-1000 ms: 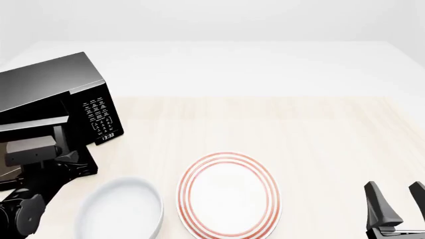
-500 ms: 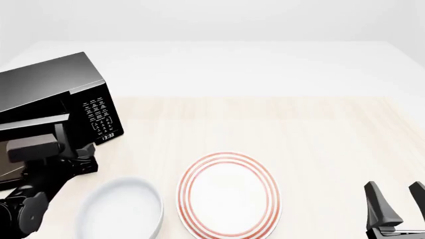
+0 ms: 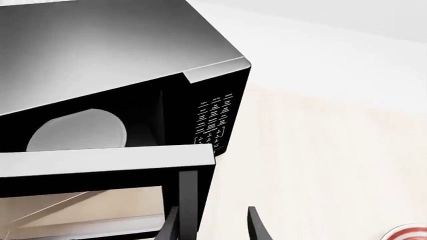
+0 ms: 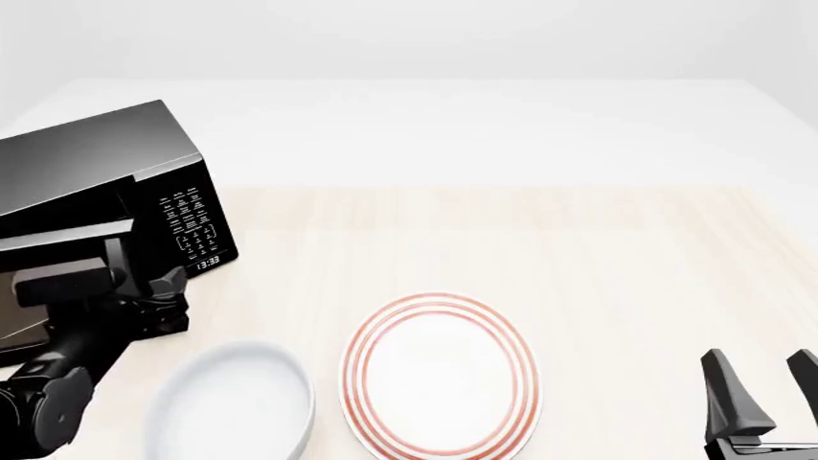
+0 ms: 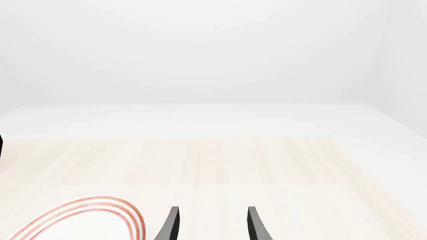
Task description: Open the microwave.
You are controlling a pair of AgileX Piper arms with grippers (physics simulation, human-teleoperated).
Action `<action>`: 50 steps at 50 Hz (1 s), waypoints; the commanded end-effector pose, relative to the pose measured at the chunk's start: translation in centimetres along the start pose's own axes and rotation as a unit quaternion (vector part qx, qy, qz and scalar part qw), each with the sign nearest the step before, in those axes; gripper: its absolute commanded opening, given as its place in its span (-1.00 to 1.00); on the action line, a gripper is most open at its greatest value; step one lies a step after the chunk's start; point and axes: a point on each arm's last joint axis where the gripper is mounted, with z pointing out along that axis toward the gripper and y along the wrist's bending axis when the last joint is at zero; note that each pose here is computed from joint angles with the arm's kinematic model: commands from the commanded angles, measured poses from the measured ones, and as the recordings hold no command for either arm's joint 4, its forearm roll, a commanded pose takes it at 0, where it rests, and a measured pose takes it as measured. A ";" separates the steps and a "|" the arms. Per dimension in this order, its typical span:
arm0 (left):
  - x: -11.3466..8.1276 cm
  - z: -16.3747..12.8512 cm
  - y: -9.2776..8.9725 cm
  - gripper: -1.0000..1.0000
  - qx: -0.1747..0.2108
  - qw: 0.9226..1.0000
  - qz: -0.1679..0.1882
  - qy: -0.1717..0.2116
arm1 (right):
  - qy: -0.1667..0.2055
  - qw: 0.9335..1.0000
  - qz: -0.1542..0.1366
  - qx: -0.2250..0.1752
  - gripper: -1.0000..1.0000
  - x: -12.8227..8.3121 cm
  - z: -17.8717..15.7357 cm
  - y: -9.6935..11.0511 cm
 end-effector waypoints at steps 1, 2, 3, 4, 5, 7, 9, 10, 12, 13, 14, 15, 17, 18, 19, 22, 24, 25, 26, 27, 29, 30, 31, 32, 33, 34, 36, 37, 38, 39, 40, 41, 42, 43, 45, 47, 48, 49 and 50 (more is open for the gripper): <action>-0.3 -0.2 0.0 1.00 0.001 1.000 0.002 -0.006 | 0.000 1.000 0.000 0.000 1.00 0.0 0.0 0.0; -0.3 -0.2 0.0 1.00 0.001 1.000 0.002 -0.006 | 0.000 1.000 0.000 0.000 1.00 0.0 0.0 0.0; -0.3 -0.2 0.0 1.00 0.001 1.000 0.002 -0.006 | 0.000 1.000 0.000 0.000 1.00 0.0 0.0 0.0; -0.5 -0.2 0.0 1.00 0.001 1.000 0.003 -0.006 | 0.000 1.000 0.000 0.000 1.00 0.0 0.0 0.0; -0.5 -0.3 0.0 1.00 0.000 1.000 0.003 -0.007 | 0.000 1.000 0.000 0.000 1.00 0.0 0.0 0.0; -0.6 -0.5 0.1 1.00 -0.001 1.000 0.004 -0.008 | 0.000 1.000 0.000 0.000 1.00 0.0 0.0 0.0; -0.8 -0.7 0.2 1.00 -0.003 1.000 0.006 -0.010 | 0.000 1.000 0.000 0.000 1.00 0.0 0.0 0.0; -0.8 -0.8 0.3 1.00 -0.007 1.000 0.007 -0.010 | 0.000 1.000 0.000 0.000 1.00 0.0 0.0 0.0; -1.0 -1.1 0.3 1.00 -0.008 1.000 0.009 -0.012 | 0.000 1.000 0.000 0.000 1.00 0.0 0.0 0.0; -1.0 -1.1 0.3 1.00 -0.008 1.000 0.009 -0.012 | 0.000 1.000 0.000 0.000 1.00 0.0 0.0 0.0; -1.2 -1.3 0.3 1.00 -0.007 1.000 0.010 -0.013 | 0.000 1.000 0.000 0.000 1.00 0.0 0.0 0.0; -1.3 -1.3 0.3 1.00 -0.007 1.000 0.012 -0.013 | 0.000 1.000 0.000 0.000 1.00 0.0 0.0 0.0; -1.5 -1.5 0.2 1.00 -0.006 1.000 0.013 -0.014 | 0.000 1.000 0.000 0.000 1.00 0.0 0.0 0.0; -1.6 -1.6 0.2 1.00 -0.006 1.000 0.014 -0.015 | 0.000 1.000 0.000 0.000 1.00 0.0 0.0 0.0; -1.7 -1.6 0.1 1.00 -0.005 1.000 0.014 -0.015 | 0.000 1.000 0.000 0.000 1.00 0.0 0.0 0.0; -1.8 -1.8 0.1 1.00 -0.004 1.000 0.016 -0.016 | 0.000 1.000 0.000 0.000 1.00 0.0 0.0 0.0; -2.0 -2.0 0.1 1.00 -0.005 1.000 0.018 -0.017 | 0.000 1.000 0.000 0.000 1.00 0.0 0.0 0.0; -2.1 -2.2 0.2 1.00 -0.007 1.000 0.018 -0.018 | 0.000 1.000 0.000 0.000 1.00 0.0 0.0 0.0; -2.1 -2.2 0.2 1.00 -0.007 1.000 0.019 -0.019 | 0.000 1.000 0.000 0.000 1.00 0.0 0.0 0.0; -2.2 -2.3 0.2 1.00 -0.007 1.000 0.019 -0.020 | 0.000 1.000 0.000 0.000 1.00 0.0 0.0 0.0; -2.3 -2.6 0.2 1.00 -0.007 1.000 0.020 -0.021 | 0.000 1.000 0.000 0.000 1.00 0.0 0.0 0.0; -2.4 -2.7 0.1 1.00 -0.007 1.000 0.020 -0.021 | 0.000 1.000 0.000 0.000 1.00 0.0 0.0 0.0; -2.4 -2.8 0.2 1.00 -0.007 1.000 0.021 -0.022 | 0.000 1.000 0.000 0.000 1.00 0.0 0.0 0.0; -2.4 -3.0 0.1 1.00 -0.007 0.999 0.021 -0.024 | 0.000 1.000 0.000 0.000 1.00 0.0 0.0 0.0; -2.5 -3.1 0.1 1.00 -0.007 0.999 0.022 -0.025 | 0.000 1.000 0.000 0.000 1.00 0.0 0.0 0.0; -2.6 -3.1 0.1 1.00 -0.006 0.999 0.023 -0.025 | 0.000 1.000 0.000 0.000 1.00 0.0 0.0 0.0; -2.8 -3.5 0.1 1.00 -0.006 0.999 0.024 -0.028 | 0.000 1.000 0.000 0.000 1.00 0.0 0.0 0.0; -2.8 -3.6 0.1 1.00 -0.006 0.999 0.024 -0.029 | 0.000 1.000 0.000 0.000 1.00 0.0 0.0 0.0; -2.9 -3.8 0.1 1.00 -0.007 0.999 0.024 -0.030 | 0.000 1.000 0.000 0.000 1.00 0.0 0.0 0.0; -3.0 -4.0 0.1 1.00 -0.007 0.999 0.024 -0.031 | 0.000 1.000 0.000 0.000 1.00 0.0 0.0 0.0; -3.1 -4.0 0.1 1.00 -0.008 0.999 0.024 -0.033 | 0.000 1.000 0.000 0.000 1.00 0.0 0.0 0.0; -3.1 -4.0 0.1 1.00 -0.008 0.999 0.024 -0.033 | 0.000 1.000 0.000 0.000 1.00 0.0 0.0 0.0; -3.2 -4.2 0.1 1.00 -0.009 0.999 0.025 -0.034 | 0.000 1.000 0.000 0.000 1.00 0.0 0.0 0.0; -3.3 -4.3 0.1 1.00 -0.009 0.999 0.025 -0.035 | 0.000 1.000 0.000 0.000 1.00 0.0 0.0 0.0; -3.4 -4.5 0.1 1.00 -0.008 0.999 0.025 -0.036 | 0.000 1.000 0.000 0.000 1.00 0.0 0.0 0.0; -3.5 -4.7 0.1 1.00 -0.008 0.999 0.026 -0.037 | 0.000 1.000 0.000 0.000 1.00 0.0 0.0 0.0; -3.6 -4.8 0.0 1.00 -0.008 0.999 0.027 -0.039 | 0.000 1.000 0.000 0.000 1.00 0.0 0.0 0.0; -3.7 -4.9 0.0 1.00 -0.008 0.999 0.028 -0.039 | 0.000 1.000 0.000 0.000 1.00 0.0 0.0 0.0; -3.8 -5.0 0.0 1.00 -0.008 0.999 0.029 -0.040 | 0.000 1.000 0.000 0.000 1.00 0.0 0.0 0.0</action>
